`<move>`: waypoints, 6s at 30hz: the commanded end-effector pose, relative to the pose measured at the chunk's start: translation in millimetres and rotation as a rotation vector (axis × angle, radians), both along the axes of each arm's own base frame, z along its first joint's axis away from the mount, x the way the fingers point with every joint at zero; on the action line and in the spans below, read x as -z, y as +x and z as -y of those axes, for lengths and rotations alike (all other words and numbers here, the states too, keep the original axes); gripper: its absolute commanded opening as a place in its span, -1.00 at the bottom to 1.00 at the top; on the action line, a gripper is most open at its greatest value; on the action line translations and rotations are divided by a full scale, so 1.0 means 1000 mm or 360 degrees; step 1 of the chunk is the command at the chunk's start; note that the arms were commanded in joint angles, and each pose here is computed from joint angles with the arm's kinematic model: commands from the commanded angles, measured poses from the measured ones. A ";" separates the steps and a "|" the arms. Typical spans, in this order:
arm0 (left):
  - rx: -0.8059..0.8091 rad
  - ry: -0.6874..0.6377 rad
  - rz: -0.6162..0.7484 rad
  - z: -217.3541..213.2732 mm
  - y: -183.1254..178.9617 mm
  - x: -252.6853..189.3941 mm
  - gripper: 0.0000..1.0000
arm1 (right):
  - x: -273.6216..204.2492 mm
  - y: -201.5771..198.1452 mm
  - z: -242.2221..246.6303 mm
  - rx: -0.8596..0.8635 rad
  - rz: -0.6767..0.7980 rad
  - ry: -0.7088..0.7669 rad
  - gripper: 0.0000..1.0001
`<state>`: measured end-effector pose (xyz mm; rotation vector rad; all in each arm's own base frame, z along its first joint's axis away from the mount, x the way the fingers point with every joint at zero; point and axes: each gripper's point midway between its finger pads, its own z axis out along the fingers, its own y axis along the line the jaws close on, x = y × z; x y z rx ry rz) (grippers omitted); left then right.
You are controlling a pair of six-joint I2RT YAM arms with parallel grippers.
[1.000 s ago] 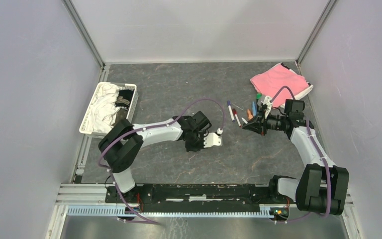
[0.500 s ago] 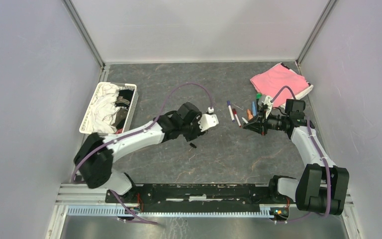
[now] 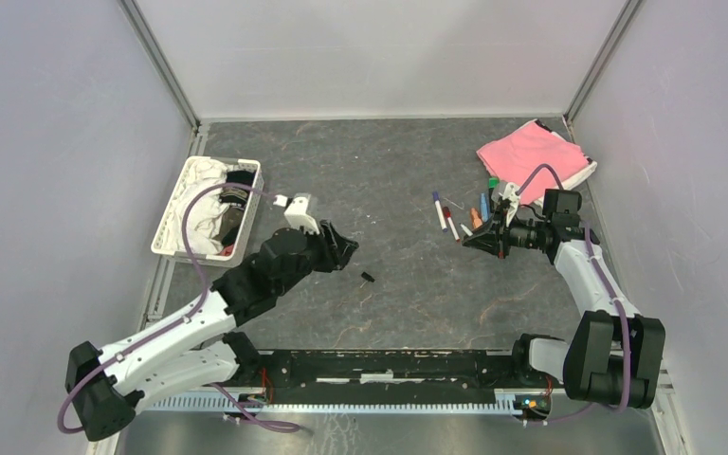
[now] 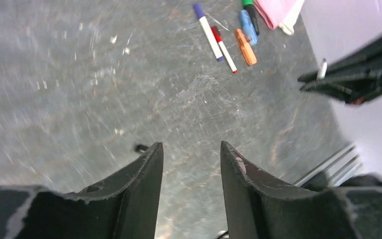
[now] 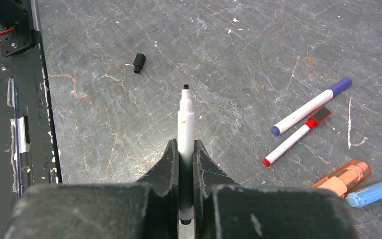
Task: Insert the pens into the pen caps
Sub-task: Move the pen cap, then pick up the pen cap from the center of the board, then insert the pen cap onto the pen.
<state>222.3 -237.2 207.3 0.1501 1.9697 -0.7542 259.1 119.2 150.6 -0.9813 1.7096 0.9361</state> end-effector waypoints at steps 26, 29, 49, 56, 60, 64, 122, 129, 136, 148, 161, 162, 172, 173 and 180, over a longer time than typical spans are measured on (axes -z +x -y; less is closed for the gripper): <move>-0.1235 0.0181 -0.1318 0.041 0.012 0.156 -0.09 | -0.015 0.001 -0.005 -0.0056 0.0037 0.0097 -1.00; -0.1241 0.0220 -0.1320 0.044 0.015 0.161 -0.09 | -0.016 0.000 -0.005 -0.0059 0.0040 0.0100 -1.00; -0.1330 0.0445 -0.1394 0.023 0.016 0.194 -0.23 | -0.017 -0.001 -0.006 -0.0067 0.0043 0.0107 -1.00; -0.1329 0.0467 -0.1454 0.023 0.008 0.203 -0.46 | -0.017 -0.001 -0.006 -0.0066 0.0041 0.0107 -1.00; -0.1278 0.0439 -0.1461 0.025 0.008 0.203 -0.54 | -0.017 -0.002 -0.007 -0.0073 0.0042 0.0114 -1.00; -0.1122 0.0378 -0.1346 0.039 0.024 0.187 -0.70 | -0.016 -0.004 -0.007 -0.0081 0.0041 0.0122 -1.00; 0.0237 -0.1417 0.1227 0.080 -0.003 -0.180 -0.96 | -0.138 -0.056 -0.121 -0.0380 0.0072 0.0757 -1.00; 0.0230 -0.1455 0.1204 0.076 -0.004 -0.182 -0.96 | -0.118 -0.049 -0.124 -0.0371 0.0079 0.0636 -1.00; 0.0225 -0.1520 0.1129 0.074 -0.004 -0.180 -0.95 | -0.112 -0.044 -0.124 -0.0350 0.0079 0.0598 -1.00; 0.0271 -0.1410 0.0977 0.087 0.000 -0.175 -0.96 | -0.116 -0.046 -0.125 -0.0376 0.0099 0.0583 -1.00; 0.0344 -0.1309 0.0891 0.102 0.004 -0.163 -0.96 | -0.133 -0.053 -0.125 -0.0439 0.0121 0.0642 -1.00; 0.0344 -0.1310 0.0890 0.102 0.004 -0.163 -0.96 | -0.133 -0.053 -0.125 -0.0439 0.0123 0.0642 -1.00; 0.0412 -0.1286 0.0861 0.110 0.003 -0.157 -0.95 | -0.134 -0.051 -0.126 -0.0436 0.0126 0.0641 -1.00; 0.0417 -0.1289 0.0860 0.111 0.002 -0.158 -0.96 | -0.135 -0.050 -0.125 -0.0431 0.0127 0.0642 -1.00; 0.0411 -0.1276 0.0854 0.110 0.004 -0.156 -0.95 | -0.136 -0.050 -0.125 -0.0432 0.0128 0.0643 -1.00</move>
